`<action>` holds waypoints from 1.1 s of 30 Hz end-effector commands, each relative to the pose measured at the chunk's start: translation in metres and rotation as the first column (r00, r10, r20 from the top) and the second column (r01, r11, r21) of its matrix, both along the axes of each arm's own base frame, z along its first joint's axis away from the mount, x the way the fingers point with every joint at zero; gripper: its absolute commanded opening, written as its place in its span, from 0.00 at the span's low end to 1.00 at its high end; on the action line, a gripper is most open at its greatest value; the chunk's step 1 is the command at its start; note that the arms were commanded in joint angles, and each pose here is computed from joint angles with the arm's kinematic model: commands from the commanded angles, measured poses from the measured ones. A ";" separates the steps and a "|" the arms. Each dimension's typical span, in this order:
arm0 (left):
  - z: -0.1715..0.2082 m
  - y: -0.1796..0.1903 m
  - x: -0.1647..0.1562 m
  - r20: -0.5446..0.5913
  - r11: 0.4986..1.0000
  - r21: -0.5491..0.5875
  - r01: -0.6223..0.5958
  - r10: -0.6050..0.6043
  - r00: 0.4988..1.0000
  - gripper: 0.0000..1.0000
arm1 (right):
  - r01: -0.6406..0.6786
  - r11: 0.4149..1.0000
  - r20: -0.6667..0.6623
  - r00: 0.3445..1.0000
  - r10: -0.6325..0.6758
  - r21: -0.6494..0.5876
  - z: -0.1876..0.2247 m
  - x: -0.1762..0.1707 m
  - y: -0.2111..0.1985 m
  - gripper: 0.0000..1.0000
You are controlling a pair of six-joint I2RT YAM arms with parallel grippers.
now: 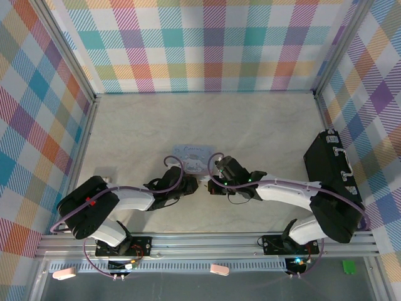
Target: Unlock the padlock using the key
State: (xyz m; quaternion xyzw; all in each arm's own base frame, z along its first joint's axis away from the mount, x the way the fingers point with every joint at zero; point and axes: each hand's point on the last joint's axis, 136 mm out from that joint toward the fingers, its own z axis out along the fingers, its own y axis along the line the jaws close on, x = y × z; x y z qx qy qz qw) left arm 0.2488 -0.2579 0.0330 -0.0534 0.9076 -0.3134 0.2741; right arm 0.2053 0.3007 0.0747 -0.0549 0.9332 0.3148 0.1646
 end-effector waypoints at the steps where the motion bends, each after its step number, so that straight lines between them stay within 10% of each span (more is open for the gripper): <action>1: -0.004 -0.002 -0.007 -0.001 1.000 -0.013 0.002 -0.002 1.000 0.23 | -0.039 0.999 0.061 0.997 0.040 -0.015 0.011 0.013 0.013 0.00; 10: -0.008 0.005 -0.006 0.024 0.999 -0.017 -0.035 0.035 0.999 0.26 | -0.015 0.989 0.093 0.995 0.029 -0.145 0.002 0.045 0.004 0.00; 33: 0.026 -0.033 0.004 0.082 0.994 -0.111 0.011 -0.002 0.997 0.14 | 0.079 0.997 0.022 0.997 -0.079 0.018 0.016 0.056 -0.013 0.00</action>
